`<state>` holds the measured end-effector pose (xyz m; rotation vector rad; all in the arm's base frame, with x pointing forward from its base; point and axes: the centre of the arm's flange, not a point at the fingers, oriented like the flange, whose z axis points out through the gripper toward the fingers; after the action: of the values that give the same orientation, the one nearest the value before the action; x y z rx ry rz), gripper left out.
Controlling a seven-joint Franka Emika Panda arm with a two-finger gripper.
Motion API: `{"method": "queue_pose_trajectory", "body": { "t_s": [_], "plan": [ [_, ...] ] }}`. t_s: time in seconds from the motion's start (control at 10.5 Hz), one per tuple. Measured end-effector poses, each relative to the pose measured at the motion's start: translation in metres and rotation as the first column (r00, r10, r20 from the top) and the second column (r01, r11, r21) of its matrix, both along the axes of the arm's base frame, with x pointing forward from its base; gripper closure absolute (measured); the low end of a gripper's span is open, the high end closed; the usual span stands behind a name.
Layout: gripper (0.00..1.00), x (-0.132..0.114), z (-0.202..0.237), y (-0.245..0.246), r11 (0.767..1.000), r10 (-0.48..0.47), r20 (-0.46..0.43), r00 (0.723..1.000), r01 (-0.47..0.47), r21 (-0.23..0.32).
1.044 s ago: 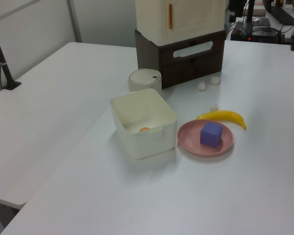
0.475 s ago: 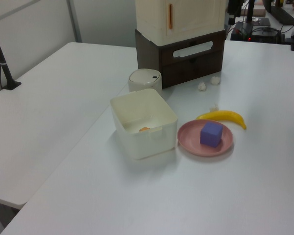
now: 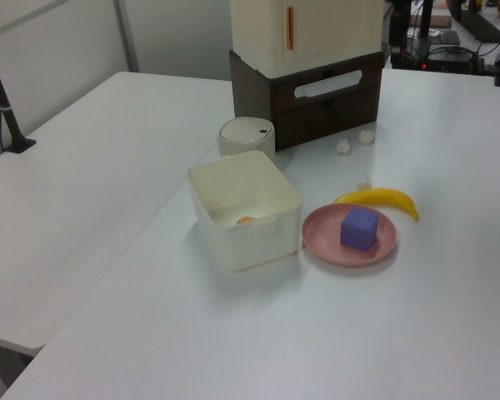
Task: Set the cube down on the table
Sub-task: 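Lower the gripper over the purple cube on the pink plate, then close the gripper on the purple cube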
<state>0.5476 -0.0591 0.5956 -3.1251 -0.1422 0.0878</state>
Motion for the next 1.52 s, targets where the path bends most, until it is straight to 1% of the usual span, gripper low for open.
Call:
{"method": "queue_pose_trajectory", "body": {
  "t_s": [0.28,0.47,0.76,0.95,1.04,1.23,1.42,1.52],
  "plan": [
    [0.00,0.009,-0.054,0.042,0.997,0.079,0.005,0.997,-0.079,-0.001],
    [0.00,0.008,-0.085,0.072,0.993,0.114,-0.013,0.993,-0.114,-0.001],
    [0.00,0.003,-0.110,0.115,1.000,0.020,-0.010,1.000,-0.020,-0.012],
    [0.00,-0.002,-0.129,0.154,0.998,-0.059,-0.006,0.998,0.059,-0.020],
    [0.00,-0.003,-0.142,0.173,0.996,-0.091,-0.005,0.996,0.091,-0.021],
    [0.00,0.001,-0.185,0.213,0.990,-0.142,0.011,0.990,0.142,-0.005],
    [0.00,0.003,-0.230,0.242,0.989,-0.147,-0.015,0.989,0.147,-0.018],
    [0.00,0.003,-0.241,0.247,0.989,-0.146,-0.028,0.989,0.146,-0.027]
  ]
}}
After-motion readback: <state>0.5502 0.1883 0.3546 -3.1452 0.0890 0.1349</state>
